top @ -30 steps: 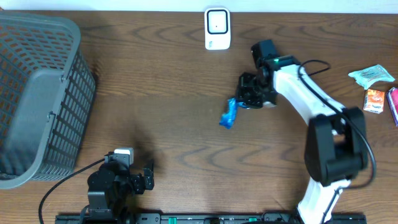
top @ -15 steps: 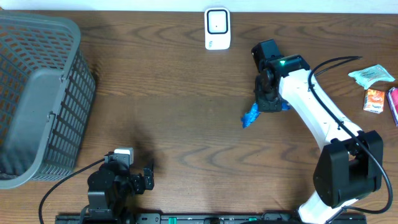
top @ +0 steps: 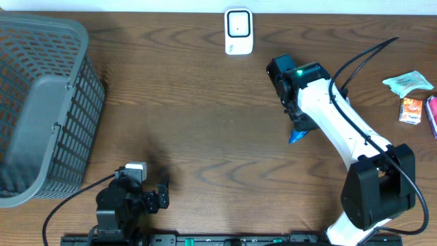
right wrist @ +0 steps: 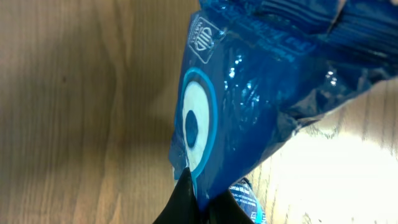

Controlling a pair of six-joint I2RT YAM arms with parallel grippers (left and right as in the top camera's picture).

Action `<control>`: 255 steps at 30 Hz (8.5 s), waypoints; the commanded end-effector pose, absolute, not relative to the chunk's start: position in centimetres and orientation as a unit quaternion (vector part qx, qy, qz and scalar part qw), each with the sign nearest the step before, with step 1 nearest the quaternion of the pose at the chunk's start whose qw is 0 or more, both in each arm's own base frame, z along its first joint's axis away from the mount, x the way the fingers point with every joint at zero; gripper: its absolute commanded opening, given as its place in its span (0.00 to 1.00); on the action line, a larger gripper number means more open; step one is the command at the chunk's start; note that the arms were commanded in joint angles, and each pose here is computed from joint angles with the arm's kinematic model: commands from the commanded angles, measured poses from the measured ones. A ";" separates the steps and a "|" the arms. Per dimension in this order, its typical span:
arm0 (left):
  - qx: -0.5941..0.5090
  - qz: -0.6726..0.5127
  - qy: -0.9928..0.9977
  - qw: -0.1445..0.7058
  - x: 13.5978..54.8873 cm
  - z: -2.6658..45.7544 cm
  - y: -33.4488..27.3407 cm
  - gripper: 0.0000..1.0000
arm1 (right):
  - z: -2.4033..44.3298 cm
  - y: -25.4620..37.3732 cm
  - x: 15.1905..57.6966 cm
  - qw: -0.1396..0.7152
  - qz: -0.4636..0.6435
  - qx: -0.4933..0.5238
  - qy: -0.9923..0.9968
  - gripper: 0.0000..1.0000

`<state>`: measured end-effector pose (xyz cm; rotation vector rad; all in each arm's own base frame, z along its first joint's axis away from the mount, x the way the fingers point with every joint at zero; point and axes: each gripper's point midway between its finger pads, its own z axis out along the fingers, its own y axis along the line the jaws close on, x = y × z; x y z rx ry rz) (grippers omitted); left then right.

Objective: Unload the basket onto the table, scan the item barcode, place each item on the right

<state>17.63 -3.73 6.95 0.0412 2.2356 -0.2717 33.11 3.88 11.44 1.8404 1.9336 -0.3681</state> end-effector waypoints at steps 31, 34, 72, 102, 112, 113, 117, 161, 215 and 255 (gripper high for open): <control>0.027 -0.111 0.899 0.422 17.3 6.5 -4.0 0.98 | 8.6 21.4 37.1 0.111 0.118 0.260 0.952 0.99; 0.027 -0.111 0.899 0.422 17.3 6.5 -4.0 0.98 | 8.4 20.2 37.8 0.136 0.093 0.278 0.946 0.99; 0.027 -0.111 0.899 0.422 17.3 6.5 -4.0 0.98 | 14.7 25.4 52.8 0.392 0.301 0.074 0.866 0.01; 0.027 -0.111 0.899 0.422 17.3 6.5 -4.0 0.98 | 19.5 20.5 66.3 0.569 0.273 0.185 0.754 0.01; 0.027 -0.111 0.899 0.422 17.3 6.5 -4.0 0.98 | 24.6 10.3 65.4 0.566 0.206 0.229 0.765 0.01; 0.027 -0.111 0.899 0.422 17.3 6.5 -4.0 0.98 | 24.6 8.4 65.0 0.560 0.181 0.236 0.773 0.01; 0.027 -0.111 0.899 0.422 17.3 6.5 -4.0 0.98 | 24.0 0.9 62.7 0.525 0.076 0.229 0.816 0.01; 0.027 -0.111 0.899 0.422 17.3 6.5 -4.0 0.98 | 31.4 -14.6 35.9 0.357 -0.013 0.336 0.871 0.99; 0.027 -0.111 0.899 0.422 17.3 6.5 -4.0 0.98 | 15.5 1.2 22.4 0.537 0.109 0.120 0.828 0.99; 0.027 -0.111 0.899 0.422 17.3 6.5 -4.0 0.98 | 15.7 1.5 24.6 0.678 0.063 0.022 0.732 0.99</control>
